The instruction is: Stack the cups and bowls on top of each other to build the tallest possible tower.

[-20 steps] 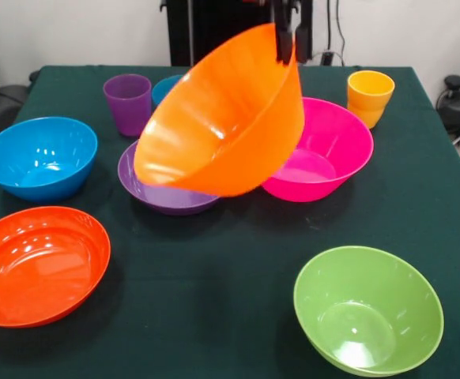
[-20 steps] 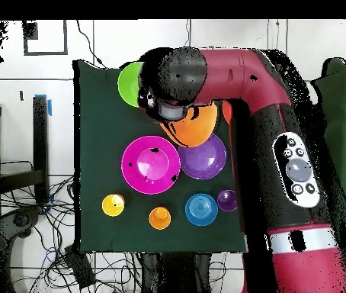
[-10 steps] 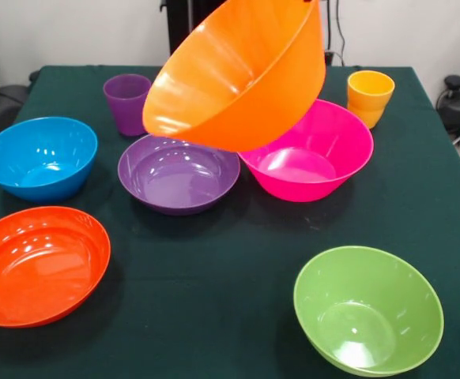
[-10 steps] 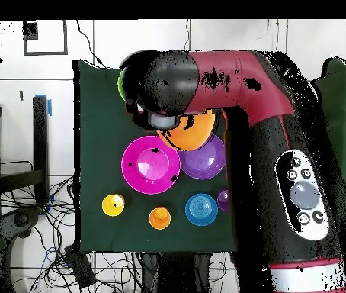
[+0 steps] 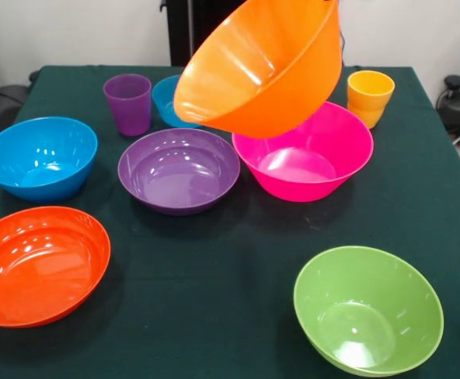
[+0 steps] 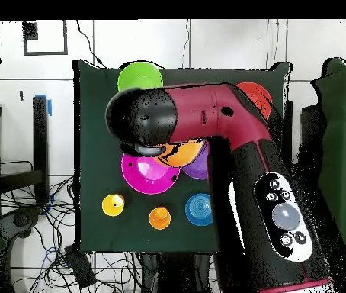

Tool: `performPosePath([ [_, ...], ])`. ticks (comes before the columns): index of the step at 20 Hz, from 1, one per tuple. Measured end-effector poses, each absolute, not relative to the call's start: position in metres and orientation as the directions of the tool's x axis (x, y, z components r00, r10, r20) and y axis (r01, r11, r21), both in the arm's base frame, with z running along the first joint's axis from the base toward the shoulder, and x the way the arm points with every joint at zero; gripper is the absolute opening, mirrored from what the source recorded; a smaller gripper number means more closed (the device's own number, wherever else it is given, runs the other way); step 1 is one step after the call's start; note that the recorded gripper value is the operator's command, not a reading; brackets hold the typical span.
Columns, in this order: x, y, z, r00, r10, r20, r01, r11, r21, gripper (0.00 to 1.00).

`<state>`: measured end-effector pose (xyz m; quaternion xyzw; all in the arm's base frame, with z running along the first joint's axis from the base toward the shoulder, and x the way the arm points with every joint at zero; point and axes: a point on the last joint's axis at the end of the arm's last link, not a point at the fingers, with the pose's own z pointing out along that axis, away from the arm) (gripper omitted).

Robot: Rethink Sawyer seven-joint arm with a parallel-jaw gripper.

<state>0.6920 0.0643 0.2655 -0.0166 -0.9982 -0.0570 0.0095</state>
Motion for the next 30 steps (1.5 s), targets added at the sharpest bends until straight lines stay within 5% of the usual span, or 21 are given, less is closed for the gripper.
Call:
performPosePath([
  [30, 0.609, 0.089, 0.2, -1.0, -0.014, 0.003, -0.013, 0.992, 0.128, 0.0],
])
